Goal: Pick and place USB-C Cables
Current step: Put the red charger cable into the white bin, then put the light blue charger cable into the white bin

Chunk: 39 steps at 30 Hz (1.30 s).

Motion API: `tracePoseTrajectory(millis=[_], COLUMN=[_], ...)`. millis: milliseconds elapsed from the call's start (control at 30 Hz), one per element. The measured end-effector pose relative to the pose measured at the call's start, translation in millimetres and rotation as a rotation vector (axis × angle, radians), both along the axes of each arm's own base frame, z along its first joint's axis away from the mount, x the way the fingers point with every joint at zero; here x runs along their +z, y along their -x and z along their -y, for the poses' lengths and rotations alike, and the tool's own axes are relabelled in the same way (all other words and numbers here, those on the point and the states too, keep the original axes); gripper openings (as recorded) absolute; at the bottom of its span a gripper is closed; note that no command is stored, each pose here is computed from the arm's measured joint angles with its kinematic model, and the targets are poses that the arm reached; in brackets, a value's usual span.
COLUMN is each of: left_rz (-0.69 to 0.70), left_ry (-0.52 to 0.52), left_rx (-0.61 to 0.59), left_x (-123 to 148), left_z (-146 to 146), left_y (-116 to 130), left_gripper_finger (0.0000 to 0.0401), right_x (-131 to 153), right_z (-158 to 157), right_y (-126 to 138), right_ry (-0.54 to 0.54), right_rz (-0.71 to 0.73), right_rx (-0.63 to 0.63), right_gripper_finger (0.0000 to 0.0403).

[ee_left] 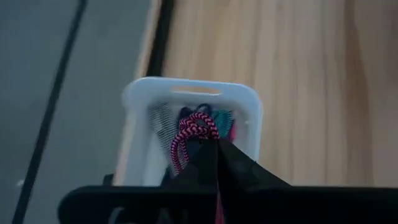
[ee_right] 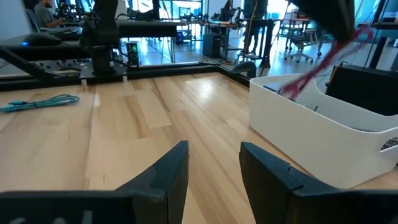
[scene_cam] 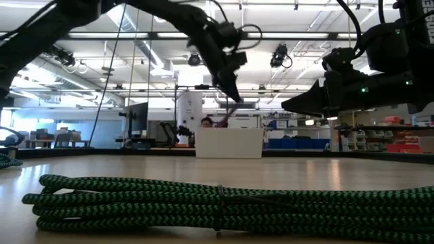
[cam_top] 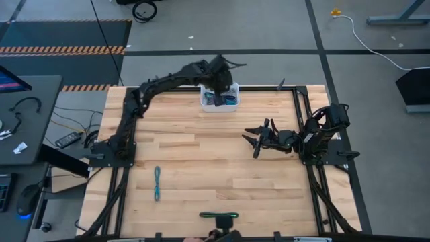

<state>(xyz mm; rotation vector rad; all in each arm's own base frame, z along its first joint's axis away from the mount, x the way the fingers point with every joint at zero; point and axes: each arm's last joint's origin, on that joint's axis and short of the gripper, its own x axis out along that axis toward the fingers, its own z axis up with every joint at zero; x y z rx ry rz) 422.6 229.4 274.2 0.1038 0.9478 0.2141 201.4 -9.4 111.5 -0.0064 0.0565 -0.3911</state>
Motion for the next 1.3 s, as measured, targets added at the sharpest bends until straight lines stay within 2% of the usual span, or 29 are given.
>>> tracePoseTrajectory(millis=[167,267,367,467,600,767,867,967,1100,1200,1300], left_rz=[-0.061,-0.097,-0.122,-0.134,-0.137,-0.157,-0.136,-0.142,-0.253,-0.320,-0.370], left_ry=[0.001,-0.007,-0.057,-0.072,-0.094,-0.158,-0.167,-0.176,-0.057,0.073,0.152], left_rx=[-0.088,-0.102,-0.106,-0.128,-0.129,-0.027,-0.003,-0.001,0.086,0.215,0.331], left_x=[-36.3,-50.5,-56.6,-57.5,-44.8,2.9,25.9,34.1,26.3,21.9,10.8], left_z=[1.9,2.7,3.6,3.8,3.0,5.7,15.0,21.2,20.1,19.1,20.0], left_y=[-16.6,-21.4,-25.3,-25.4,-25.3,-20.9,-14.6,-8.3,6.9,20.0,26.2], left_gripper_finger=[0.0001,0.0005,0.0029,0.0072,0.0145,0.0221,0.0244,0.0249,0.0237,0.0221,0.0203], right_x=[0.0,0.1,0.7,1.2,1.8,1.9,1.8,1.8,1.8,1.6,1.6], right_z=[0.1,0.7,1.3,1.7,3.1,4.1,4.1,4.1,4.5,5.0,5.2], right_y=[-0.1,0.1,-0.6,-1.4,-2.4,-2.3,-2.3,-2.3,-2.2,-2.1,-2.1], right_ry=[-0.002,-0.008,-0.014,-0.014,-0.016,-0.016,-0.016,-0.016,-0.016,-0.016,-0.014], right_rz=[0.001,0.005,0.012,0.015,0.021,0.021,0.021,0.021,0.021,0.019,0.018], right_rx=[-0.004,-0.028,-0.049,-0.055,-0.061,-0.067,-0.066,-0.066,-0.068,-0.071,-0.072], right_gripper_finger=[0.0148,0.0148,0.0148,0.0148,0.0148,0.0148,0.0148,0.0148,0.0148,0.0148,0.0148])
